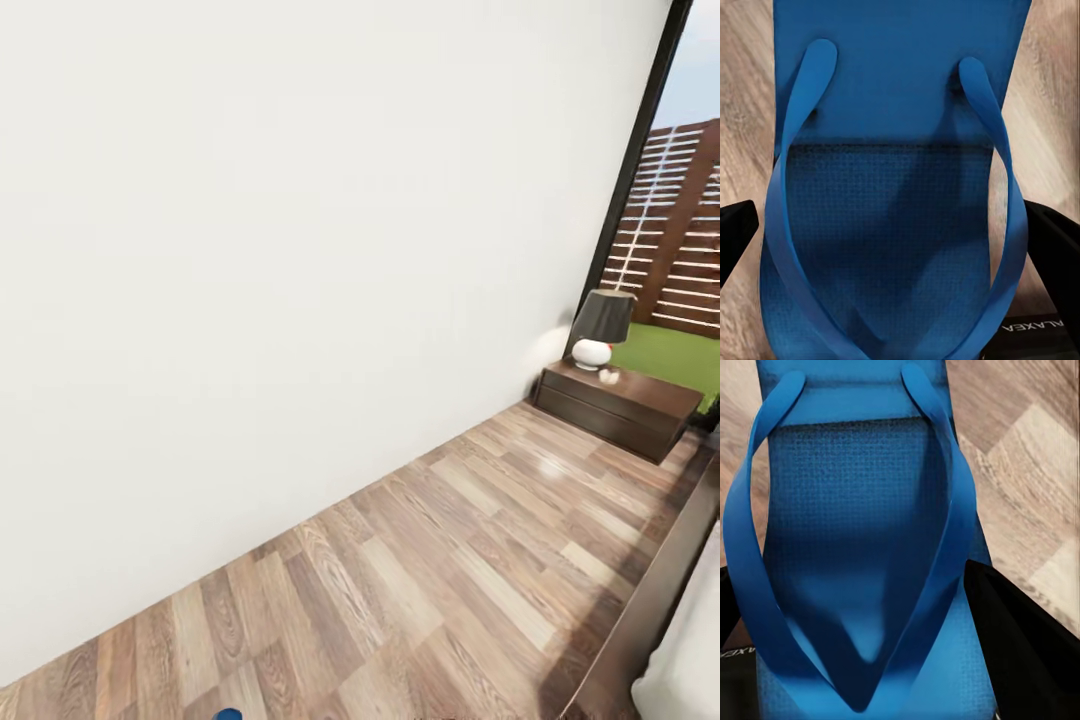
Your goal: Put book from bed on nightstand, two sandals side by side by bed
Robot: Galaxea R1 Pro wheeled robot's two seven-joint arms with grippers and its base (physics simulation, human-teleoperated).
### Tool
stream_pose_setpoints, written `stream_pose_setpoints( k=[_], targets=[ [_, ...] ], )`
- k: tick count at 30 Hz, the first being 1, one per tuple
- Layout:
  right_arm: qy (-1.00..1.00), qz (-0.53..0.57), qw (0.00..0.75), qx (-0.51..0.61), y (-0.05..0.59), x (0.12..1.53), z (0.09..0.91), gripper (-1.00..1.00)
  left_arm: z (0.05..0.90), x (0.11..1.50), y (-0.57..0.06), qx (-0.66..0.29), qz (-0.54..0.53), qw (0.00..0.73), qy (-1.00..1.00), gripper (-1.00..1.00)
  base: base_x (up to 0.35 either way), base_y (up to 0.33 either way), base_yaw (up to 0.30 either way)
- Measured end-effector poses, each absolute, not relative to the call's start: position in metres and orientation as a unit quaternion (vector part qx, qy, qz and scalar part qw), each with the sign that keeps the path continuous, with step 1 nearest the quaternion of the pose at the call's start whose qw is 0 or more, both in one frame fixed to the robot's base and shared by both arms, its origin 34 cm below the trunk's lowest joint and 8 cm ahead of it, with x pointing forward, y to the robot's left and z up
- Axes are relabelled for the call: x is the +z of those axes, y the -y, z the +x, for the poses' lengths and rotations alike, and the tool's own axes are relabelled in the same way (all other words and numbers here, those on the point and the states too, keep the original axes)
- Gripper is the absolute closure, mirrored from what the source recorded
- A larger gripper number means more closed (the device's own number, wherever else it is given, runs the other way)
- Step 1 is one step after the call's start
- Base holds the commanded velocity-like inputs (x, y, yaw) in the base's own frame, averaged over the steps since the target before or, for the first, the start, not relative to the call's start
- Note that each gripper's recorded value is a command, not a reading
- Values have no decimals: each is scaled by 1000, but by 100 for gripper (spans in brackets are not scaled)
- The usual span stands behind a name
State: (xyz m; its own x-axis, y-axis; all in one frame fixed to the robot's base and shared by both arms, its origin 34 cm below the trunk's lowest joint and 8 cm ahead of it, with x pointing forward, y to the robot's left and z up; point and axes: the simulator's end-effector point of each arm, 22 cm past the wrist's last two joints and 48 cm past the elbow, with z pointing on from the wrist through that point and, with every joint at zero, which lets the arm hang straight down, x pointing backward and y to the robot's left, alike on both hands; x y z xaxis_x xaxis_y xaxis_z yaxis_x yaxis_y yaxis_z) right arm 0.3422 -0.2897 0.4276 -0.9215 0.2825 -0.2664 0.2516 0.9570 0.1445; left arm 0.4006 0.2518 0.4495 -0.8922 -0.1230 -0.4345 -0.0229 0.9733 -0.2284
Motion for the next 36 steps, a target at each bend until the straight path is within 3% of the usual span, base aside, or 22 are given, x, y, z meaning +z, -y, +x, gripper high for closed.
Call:
stream_pose_setpoints(
  k=[36],
  targets=[
    [-977,137,152,55,290,431,348,100,405,454,-251,-110,-36,236,-965,100,0,0,-300]
  ],
)
